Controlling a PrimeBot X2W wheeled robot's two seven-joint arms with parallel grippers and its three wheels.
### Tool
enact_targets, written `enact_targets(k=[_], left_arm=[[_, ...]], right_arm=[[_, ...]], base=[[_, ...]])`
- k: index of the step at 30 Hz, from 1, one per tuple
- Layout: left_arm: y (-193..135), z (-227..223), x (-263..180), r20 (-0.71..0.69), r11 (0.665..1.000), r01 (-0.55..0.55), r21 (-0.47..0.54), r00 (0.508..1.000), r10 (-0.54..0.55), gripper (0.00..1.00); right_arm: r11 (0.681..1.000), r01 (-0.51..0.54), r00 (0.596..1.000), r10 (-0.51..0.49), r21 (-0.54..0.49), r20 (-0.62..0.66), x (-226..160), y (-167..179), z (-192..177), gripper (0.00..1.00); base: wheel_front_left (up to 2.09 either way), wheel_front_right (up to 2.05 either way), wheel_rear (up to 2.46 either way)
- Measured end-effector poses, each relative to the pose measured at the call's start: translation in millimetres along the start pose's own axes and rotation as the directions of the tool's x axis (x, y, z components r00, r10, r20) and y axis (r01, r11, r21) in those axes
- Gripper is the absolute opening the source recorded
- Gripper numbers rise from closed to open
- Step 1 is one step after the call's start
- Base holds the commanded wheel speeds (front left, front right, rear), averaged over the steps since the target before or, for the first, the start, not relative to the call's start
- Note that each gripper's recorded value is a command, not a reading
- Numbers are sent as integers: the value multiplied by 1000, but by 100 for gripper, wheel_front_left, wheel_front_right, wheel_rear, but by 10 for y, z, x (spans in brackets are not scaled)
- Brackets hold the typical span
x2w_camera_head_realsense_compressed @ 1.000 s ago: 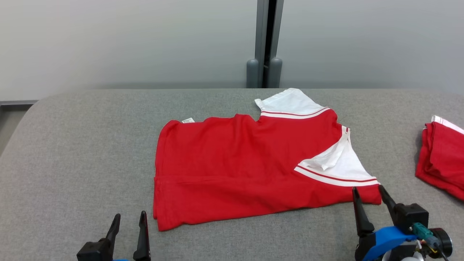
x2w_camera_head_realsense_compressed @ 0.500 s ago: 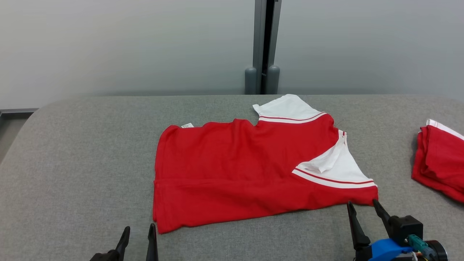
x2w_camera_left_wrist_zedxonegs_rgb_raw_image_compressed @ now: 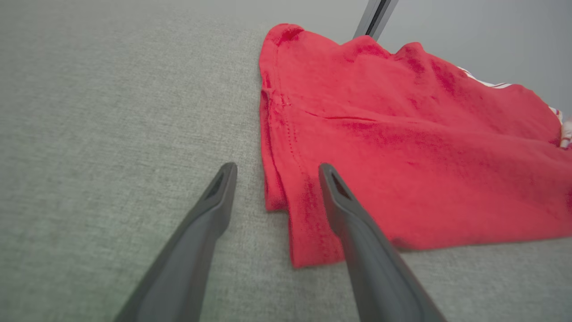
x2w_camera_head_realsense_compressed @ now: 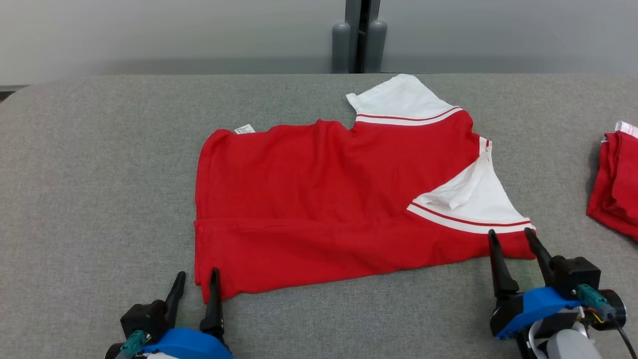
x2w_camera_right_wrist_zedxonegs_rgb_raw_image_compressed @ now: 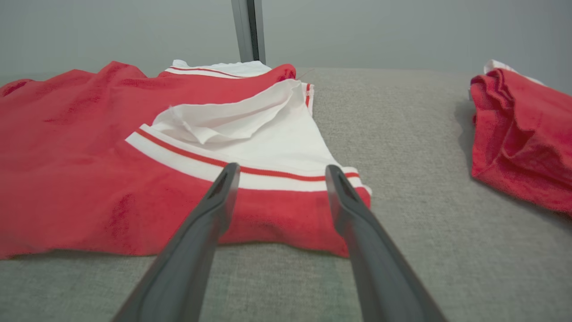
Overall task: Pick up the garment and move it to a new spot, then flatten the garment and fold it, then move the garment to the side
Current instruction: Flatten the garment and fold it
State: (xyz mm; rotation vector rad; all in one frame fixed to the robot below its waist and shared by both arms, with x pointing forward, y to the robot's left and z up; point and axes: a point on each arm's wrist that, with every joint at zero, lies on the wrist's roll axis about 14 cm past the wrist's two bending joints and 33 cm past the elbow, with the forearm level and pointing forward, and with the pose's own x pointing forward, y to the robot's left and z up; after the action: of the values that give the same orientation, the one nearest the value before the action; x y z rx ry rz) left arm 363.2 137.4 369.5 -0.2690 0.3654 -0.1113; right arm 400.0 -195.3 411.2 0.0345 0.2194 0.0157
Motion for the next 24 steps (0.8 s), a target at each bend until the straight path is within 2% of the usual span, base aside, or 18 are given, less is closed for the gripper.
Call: enact_targets(k=[9,10,11,12,18,19,20,24], left_arm=[[-115,-220,113,-74,999,38,-27,996,-40,100],[-153,-241,122,-82,998,50,-28,995,-52,86],[-180,-260,124,-88,998,58,-30,994,-61,31],[-211,-278,127,-95,997,68,-33,993,-71,0],[-279,-318,151,-109,994,88,-66,990,-95,0],[-277,-320,154,-111,994,90,-66,989,-97,0],[-276,-317,156,-110,994,91,-67,989,-98,0],[-246,-230,143,-89,994,90,-64,991,-95,0]], right_arm=[[993,113,994,-113,29,1,154,-355,7,100],[992,125,992,-125,33,-6,161,-393,-14,100],[991,132,991,-131,38,-20,163,-409,-56,100],[990,136,990,-135,40,-43,154,-416,-126,100],[988,135,981,-123,70,-153,181,-349,-444,100],[989,131,980,-118,73,-158,202,-332,-456,46],[988,132,980,-117,84,-163,214,-321,-472,2],[985,126,982,-108,113,-156,242,-274,-433,0]], base=[[0,0,0],[0,0,0],[0,0,0],[0,0,0],[0,0,0],[0,0,0],[0,0,0],[0,0,0]])
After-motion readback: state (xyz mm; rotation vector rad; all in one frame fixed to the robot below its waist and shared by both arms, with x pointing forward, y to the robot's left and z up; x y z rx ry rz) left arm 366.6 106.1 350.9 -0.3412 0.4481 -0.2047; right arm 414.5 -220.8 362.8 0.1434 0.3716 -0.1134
